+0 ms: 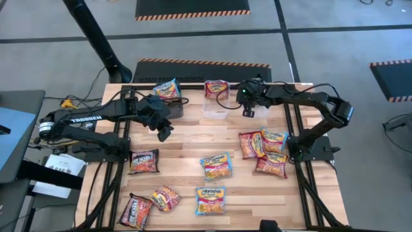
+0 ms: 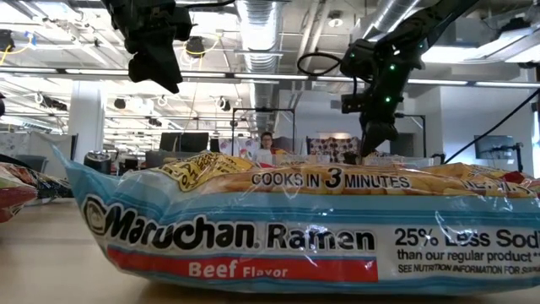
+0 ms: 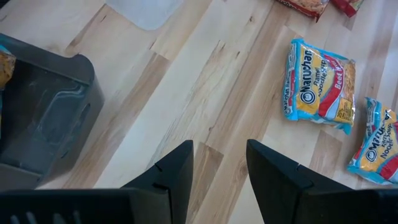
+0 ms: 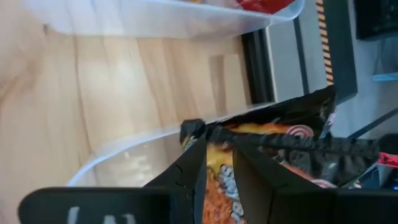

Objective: Sort Maruchan noodles
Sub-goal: Put the black noodle pack into the right transparent bin

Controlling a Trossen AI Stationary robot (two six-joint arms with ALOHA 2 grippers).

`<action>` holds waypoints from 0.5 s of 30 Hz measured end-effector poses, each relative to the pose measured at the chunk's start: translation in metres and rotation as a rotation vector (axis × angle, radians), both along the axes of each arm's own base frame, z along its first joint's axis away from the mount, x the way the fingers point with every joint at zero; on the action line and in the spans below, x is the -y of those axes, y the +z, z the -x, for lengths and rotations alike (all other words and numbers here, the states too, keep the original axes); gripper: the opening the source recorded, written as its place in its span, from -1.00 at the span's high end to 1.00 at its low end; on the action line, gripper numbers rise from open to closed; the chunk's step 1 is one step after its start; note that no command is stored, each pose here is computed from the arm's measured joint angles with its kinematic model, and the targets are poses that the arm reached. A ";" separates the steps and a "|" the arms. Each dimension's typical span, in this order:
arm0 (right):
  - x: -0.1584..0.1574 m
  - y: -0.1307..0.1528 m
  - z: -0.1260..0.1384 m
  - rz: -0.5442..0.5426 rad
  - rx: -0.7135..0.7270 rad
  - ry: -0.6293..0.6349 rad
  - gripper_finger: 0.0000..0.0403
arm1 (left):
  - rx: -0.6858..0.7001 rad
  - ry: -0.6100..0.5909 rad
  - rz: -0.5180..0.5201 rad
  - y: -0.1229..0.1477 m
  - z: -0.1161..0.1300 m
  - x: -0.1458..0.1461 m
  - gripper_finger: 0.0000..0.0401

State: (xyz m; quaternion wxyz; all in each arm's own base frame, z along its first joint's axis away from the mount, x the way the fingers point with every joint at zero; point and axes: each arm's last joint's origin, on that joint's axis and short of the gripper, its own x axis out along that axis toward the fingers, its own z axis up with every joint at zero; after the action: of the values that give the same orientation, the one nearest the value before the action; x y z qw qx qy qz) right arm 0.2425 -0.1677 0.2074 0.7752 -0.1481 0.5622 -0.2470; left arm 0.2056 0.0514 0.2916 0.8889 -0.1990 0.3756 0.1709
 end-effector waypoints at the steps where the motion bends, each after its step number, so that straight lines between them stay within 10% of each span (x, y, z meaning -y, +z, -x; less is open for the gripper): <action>1: 0.000 0.000 0.000 -0.003 -0.005 0.000 0.49 | 0.000 0.000 0.000 0.000 0.000 0.000 0.32; 15: 0.006 -0.001 0.006 -0.018 -0.004 -0.049 0.49 | 0.001 0.001 0.001 0.000 0.000 0.000 0.32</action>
State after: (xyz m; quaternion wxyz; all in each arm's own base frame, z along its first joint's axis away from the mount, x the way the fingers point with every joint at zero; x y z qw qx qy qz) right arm 0.2363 -0.1735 0.2062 0.7690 -0.1277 0.5695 -0.2607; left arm 0.2056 0.0514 0.2916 0.8889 -0.1994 0.3753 0.1711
